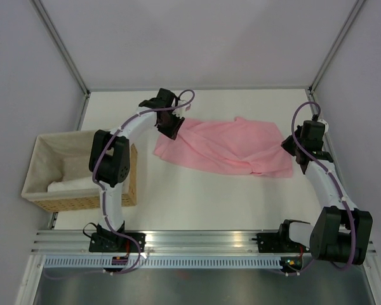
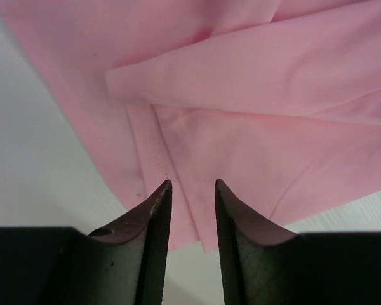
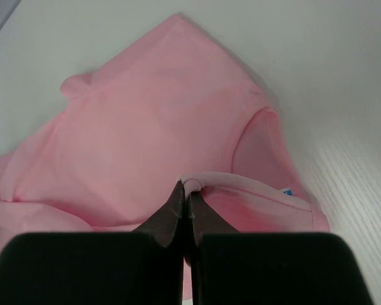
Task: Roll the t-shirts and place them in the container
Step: Flatten the tshirt
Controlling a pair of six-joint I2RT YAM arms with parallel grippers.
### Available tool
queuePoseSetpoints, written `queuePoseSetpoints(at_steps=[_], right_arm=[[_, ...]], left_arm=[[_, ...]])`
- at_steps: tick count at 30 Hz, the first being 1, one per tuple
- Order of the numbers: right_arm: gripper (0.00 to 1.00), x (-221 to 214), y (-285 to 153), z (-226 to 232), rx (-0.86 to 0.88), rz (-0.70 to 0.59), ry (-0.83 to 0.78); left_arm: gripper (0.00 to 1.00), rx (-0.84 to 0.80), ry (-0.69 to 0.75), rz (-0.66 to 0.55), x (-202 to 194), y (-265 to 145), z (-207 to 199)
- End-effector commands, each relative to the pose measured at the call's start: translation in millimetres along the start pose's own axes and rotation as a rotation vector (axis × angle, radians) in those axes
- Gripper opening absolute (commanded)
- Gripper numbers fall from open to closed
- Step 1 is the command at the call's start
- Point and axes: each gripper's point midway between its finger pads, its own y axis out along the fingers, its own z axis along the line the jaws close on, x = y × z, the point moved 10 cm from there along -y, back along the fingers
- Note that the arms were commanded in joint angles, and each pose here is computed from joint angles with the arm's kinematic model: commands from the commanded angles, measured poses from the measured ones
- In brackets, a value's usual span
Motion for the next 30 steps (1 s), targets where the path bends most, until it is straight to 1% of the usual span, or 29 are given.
queuePoseSetpoints(at_steps=[1,5,7,9,13,17,19,20,22,24,25,26,28,30], right_arm=[[0.00,16.8,-8.4,6.9,0.026,-0.075,-0.016],[0.00,16.6,-9.4,7.3,0.029,-0.077,-0.017],[0.00,16.6,-10.1,7.1,0.029,-0.077,-0.020],[0.00,16.8,-11.0,6.8,0.027,-0.083,-0.021],[0.00,17.9,-13.2,6.3,0.023,-0.094,-0.023],[0.00,17.7,-13.7,6.3,0.023,-0.095,-0.027],[0.00,17.4,-13.7,5.8,0.019,-0.094,-0.029],[0.00,17.7,-14.0,5.6,0.017,-0.097,-0.031],[0.00,17.2,-14.2,4.7,0.012,-0.097,-0.034],[0.00,17.7,-14.8,5.0,0.012,-0.098,-0.036],[0.00,18.0,-15.5,5.3,0.014,-0.101,-0.034],[0.00,18.1,-15.5,4.7,0.011,-0.101,-0.033],[0.00,18.2,-16.2,4.8,0.009,-0.104,-0.035],[0.00,18.4,-17.0,4.1,0.006,-0.108,-0.036]], left_arm=[[0.40,-0.078,-0.074,0.071,-14.8,18.5,-3.2],[0.42,-0.103,-0.080,0.085,-14.8,31.2,-3.0],[0.41,-0.110,-0.083,0.094,-15.2,37.3,-3.2],[0.38,-0.101,-0.079,0.109,-17.7,41.1,-2.2],[0.29,-0.115,-0.074,0.105,-18.2,40.7,-2.6],[0.16,-0.116,-0.071,0.093,-15.6,36.9,-2.6],[0.15,-0.110,-0.061,0.090,-14.3,37.1,-2.1],[0.10,-0.111,-0.058,0.093,-14.8,37.5,-2.1],[0.04,-0.103,-0.053,0.089,-13.3,36.6,-0.4],[0.06,-0.074,-0.045,0.083,-10.0,35.6,2.0],[0.10,-0.056,-0.043,0.082,-9.3,34.7,4.8],[0.23,-0.021,-0.041,0.075,-7.0,33.7,8.6],[0.32,-0.016,-0.057,0.071,-7.3,34.3,15.3],[0.32,-0.027,-0.068,0.071,-8.8,35.7,17.4]])
